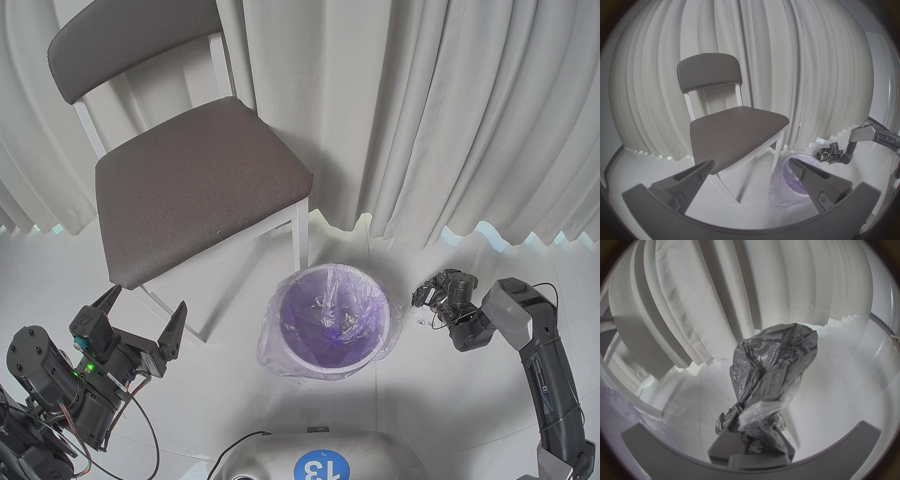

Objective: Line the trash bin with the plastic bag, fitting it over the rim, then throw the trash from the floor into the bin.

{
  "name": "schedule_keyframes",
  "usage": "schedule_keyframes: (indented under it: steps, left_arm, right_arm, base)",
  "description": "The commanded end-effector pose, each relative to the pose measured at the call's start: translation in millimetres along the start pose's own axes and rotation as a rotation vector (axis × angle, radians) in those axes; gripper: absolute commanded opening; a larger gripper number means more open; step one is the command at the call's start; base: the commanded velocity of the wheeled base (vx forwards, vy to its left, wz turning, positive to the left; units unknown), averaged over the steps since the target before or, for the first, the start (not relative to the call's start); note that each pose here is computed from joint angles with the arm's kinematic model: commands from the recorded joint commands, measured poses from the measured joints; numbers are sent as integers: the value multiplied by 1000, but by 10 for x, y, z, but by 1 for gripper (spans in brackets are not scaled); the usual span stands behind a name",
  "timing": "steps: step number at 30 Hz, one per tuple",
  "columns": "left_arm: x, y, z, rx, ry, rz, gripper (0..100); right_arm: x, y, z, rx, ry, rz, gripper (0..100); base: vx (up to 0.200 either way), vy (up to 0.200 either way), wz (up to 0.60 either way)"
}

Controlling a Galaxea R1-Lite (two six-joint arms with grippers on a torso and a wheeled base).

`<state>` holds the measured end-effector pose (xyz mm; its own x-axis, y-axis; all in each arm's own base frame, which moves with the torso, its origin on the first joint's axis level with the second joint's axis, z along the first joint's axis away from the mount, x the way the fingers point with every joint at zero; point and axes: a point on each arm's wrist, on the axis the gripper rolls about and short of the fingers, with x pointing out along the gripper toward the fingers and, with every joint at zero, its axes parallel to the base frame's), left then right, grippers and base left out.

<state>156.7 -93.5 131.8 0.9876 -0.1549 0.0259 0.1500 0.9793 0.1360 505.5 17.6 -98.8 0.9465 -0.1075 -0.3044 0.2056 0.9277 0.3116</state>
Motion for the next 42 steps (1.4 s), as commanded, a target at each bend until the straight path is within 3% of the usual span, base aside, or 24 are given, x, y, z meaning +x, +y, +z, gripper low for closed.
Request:
schedule_keyframes:
  steps: [1, 5, 9, 12, 14, 16, 20, 22, 30, 31, 35, 42]
  left_arm:
    - [0, -2, 18, 7, -16, 0, 100]
    - [-9, 4, 31, 37, -23, 2, 100]
    - [-49, 21, 21, 64, -19, -2, 100]
    - [-61, 24, 6, 79, -12, -3, 100]
    - [-64, 25, 3, 83, -11, -3, 100]
    - [-68, 27, 3, 84, -11, -3, 100]
    - [-75, 32, 14, 83, -17, -2, 100]
    - [-73, 31, 11, 84, -15, -2, 100]
    - [-68, 27, 3, 86, -11, -3, 100]
    - [-64, 25, -2, 87, -8, -4, 100]
    - [-52, 16, -20, 92, 1, -6, 100]
    - [-57, 10, -16, 91, -1, -10, 100]
  right_arm:
    - [-255, -185, 368, -46, 28, 4, 0]
    - [-649, -323, 856, -150, -10, 66, 0]
    - [-1119, -226, 1287, -193, -94, 166, 0]
    - [-1468, -2, 1499, -205, -129, 233, 0]
    - [-1559, 93, 1524, -210, -134, 255, 0]
    - [-1857, 380, 1560, -223, -159, 337, 0]
    - [-2212, 687, 1584, -236, -230, 450, 0]
    - [-2550, 968, 1533, -243, -256, 553, 0]
    - [-3027, 1468, 1290, -235, -276, 735, 0]
    - [-3159, 1621, 1171, -224, -279, 805, 0]
    - [-3135, 1827, 649, -250, -173, 886, 0]
    - [-2904, 2015, -41, -275, -7, 897, 0]
  base:
    - [0, 0, 0]
    - [0, 0, 0]
    - [0, 0, 0]
    - [0, 0, 0]
    - [0, 0, 0]
    - [0, 0, 0]
    - [0, 0, 0]
    - [0, 0, 0]
    - [0, 0, 0]
    - [0, 0, 0]
    - [0, 0, 0]
    - [0, 0, 0]
